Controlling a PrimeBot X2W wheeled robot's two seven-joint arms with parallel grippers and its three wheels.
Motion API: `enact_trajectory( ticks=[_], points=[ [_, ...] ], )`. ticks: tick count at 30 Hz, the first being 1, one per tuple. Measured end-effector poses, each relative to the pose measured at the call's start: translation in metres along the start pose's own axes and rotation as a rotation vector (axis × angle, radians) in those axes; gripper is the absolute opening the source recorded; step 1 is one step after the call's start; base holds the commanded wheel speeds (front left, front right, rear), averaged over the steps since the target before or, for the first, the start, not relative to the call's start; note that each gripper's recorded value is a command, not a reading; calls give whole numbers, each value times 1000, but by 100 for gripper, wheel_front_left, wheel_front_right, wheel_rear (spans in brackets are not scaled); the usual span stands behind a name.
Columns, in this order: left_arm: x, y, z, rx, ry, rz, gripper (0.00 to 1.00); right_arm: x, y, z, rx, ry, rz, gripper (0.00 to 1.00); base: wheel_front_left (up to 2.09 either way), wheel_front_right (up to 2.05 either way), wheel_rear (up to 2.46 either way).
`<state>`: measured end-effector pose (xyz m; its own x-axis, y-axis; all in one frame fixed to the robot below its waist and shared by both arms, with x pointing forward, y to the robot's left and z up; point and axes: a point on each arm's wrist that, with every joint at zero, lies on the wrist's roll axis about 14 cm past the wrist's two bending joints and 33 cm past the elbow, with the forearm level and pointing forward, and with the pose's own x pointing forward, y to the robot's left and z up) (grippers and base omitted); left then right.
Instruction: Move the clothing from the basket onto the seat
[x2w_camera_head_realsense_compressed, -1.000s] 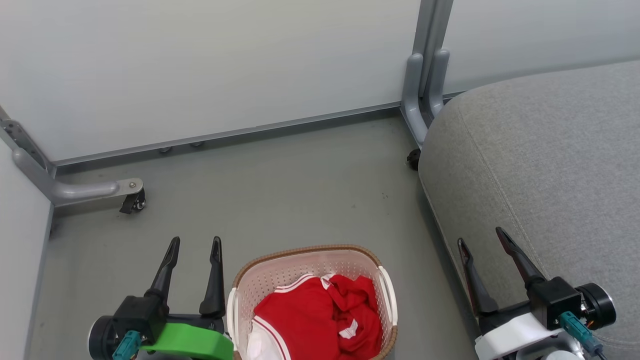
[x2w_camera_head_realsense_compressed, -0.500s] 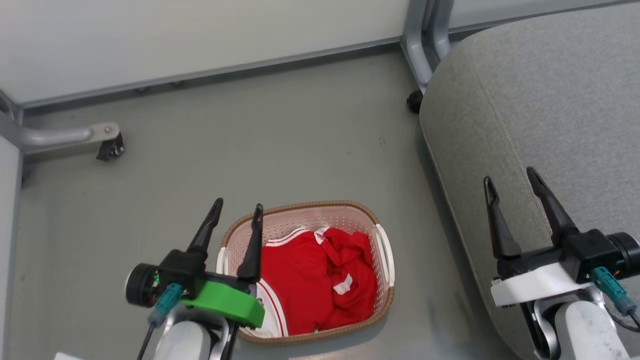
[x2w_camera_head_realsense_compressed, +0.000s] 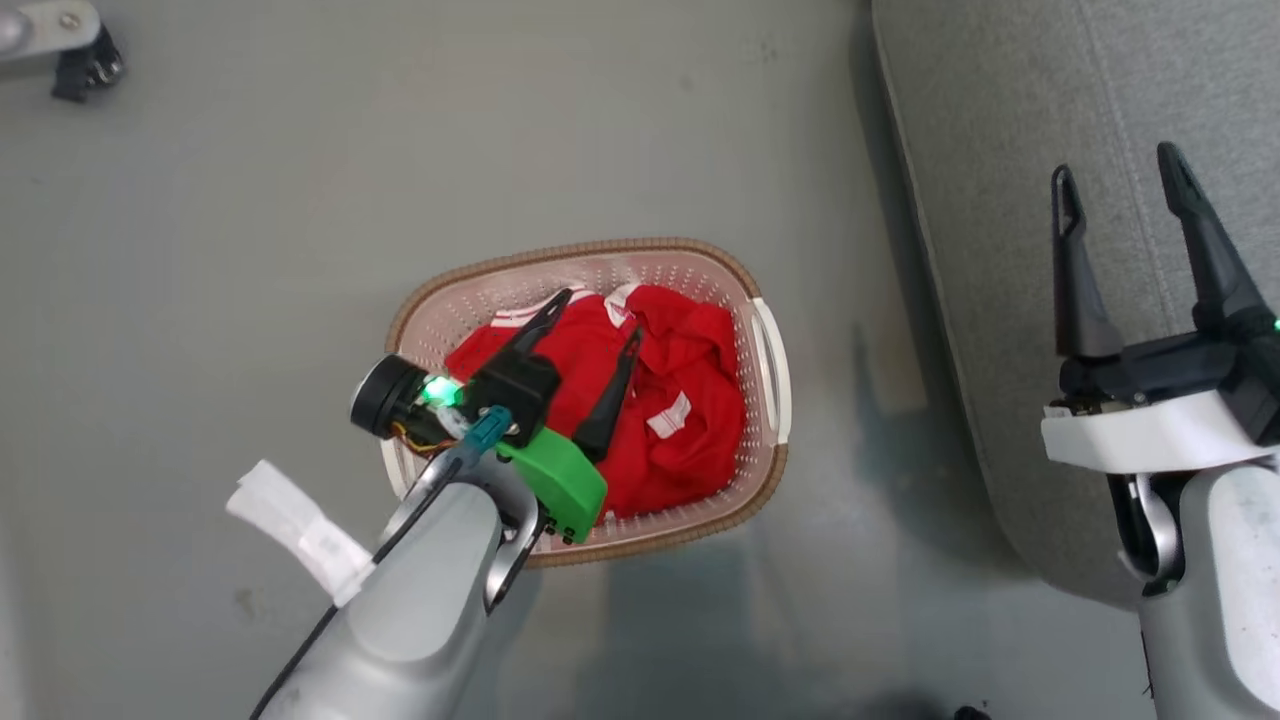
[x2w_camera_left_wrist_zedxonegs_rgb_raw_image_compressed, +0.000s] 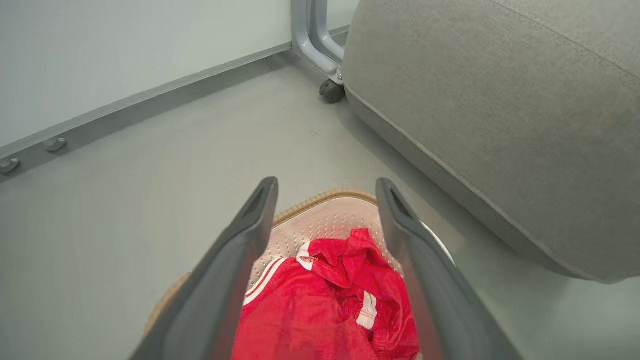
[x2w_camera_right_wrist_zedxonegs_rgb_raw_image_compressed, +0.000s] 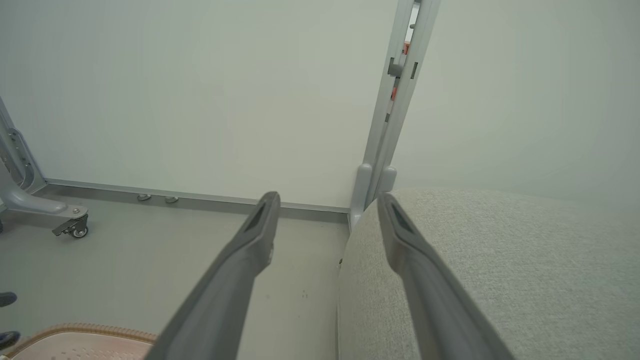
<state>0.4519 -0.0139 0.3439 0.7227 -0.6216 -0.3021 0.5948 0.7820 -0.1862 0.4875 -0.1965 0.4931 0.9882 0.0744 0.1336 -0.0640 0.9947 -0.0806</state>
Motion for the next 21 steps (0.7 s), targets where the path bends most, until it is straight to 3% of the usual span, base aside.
enact_trajectory(
  ticks=[9,21],
  points=[
    [29,3,-100,52,286,-119,100,21,1,-53,-15,71,15,100,0,0,0],
    [54,-8,-172,12,438,-188,100,28,0,-102,-45,140,30,100,0,0,0]
  ],
)
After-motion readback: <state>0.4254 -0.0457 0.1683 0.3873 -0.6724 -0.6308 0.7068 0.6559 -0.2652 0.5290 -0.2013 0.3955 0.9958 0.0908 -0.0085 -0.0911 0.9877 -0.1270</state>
